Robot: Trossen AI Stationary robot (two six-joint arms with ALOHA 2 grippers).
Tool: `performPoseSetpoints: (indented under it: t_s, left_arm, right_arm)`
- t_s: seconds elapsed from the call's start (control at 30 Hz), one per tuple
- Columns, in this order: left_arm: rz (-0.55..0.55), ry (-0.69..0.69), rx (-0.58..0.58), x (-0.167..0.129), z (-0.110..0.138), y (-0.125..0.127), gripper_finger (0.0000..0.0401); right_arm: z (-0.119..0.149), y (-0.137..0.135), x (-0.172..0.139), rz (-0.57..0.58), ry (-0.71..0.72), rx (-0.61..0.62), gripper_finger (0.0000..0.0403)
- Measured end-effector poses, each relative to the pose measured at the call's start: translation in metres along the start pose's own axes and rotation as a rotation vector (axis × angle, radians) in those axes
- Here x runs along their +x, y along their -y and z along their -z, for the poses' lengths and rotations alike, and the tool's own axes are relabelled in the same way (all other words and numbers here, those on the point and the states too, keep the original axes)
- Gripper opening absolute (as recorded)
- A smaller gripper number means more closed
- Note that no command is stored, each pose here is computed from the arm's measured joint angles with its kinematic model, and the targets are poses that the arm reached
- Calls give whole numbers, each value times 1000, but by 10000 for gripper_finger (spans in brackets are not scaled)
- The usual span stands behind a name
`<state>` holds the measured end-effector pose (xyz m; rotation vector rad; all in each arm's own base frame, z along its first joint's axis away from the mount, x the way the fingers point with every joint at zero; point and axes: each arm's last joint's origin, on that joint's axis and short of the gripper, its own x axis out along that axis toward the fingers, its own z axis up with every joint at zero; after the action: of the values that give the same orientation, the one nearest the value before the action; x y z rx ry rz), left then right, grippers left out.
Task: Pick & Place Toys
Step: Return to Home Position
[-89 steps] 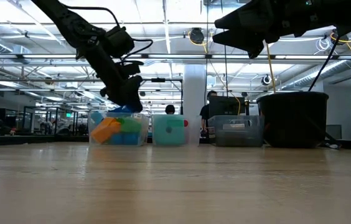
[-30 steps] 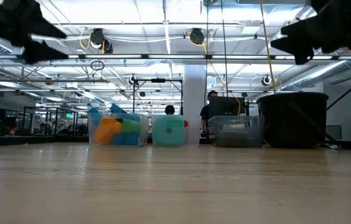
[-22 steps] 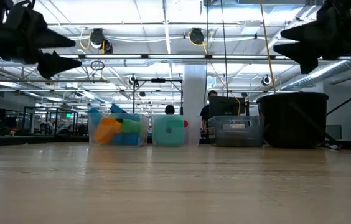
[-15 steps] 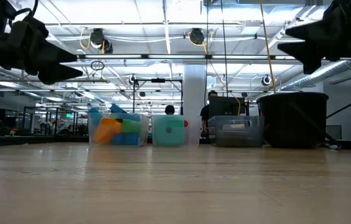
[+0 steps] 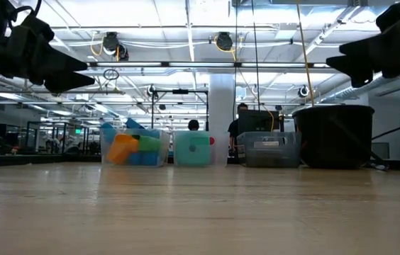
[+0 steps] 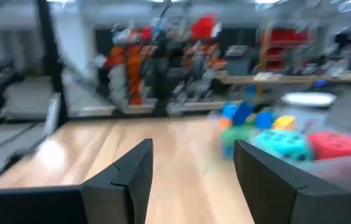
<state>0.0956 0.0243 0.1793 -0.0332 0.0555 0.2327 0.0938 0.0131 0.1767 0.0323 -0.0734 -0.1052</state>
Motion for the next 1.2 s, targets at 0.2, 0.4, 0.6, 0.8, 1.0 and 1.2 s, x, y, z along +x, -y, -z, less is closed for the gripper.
performPoseSetpoints:
  t_s: [0.2, 0.4, 0.6, 0.8, 1.0, 1.2]
  left_arm:
    - [-9, -9, 25, 0, 1, 0, 387]
    - [-13, -8, -3, 0, 1, 0, 382]
    - [-18, 0, 2, 0, 0, -1, 386]
    - [-18, 1, 2, 0, 0, -1, 385]
    - [-18, 1, 2, 0, 0, -1, 383]
    - [-18, 0, 2, 0, 0, -1, 386]
  right_arm:
    - [-1, -2, 1, -65, -44, -37, 194]
    - [-1, -2, 1, -66, -48, -38, 194]
    - [-1, -2, 1, -65, -51, -30, 194]
    - [0, -2, 2, -64, -57, -15, 194]
    - [0, -3, 2, -64, -56, -14, 194]
    - [0, -3, 2, -64, -56, -14, 194]
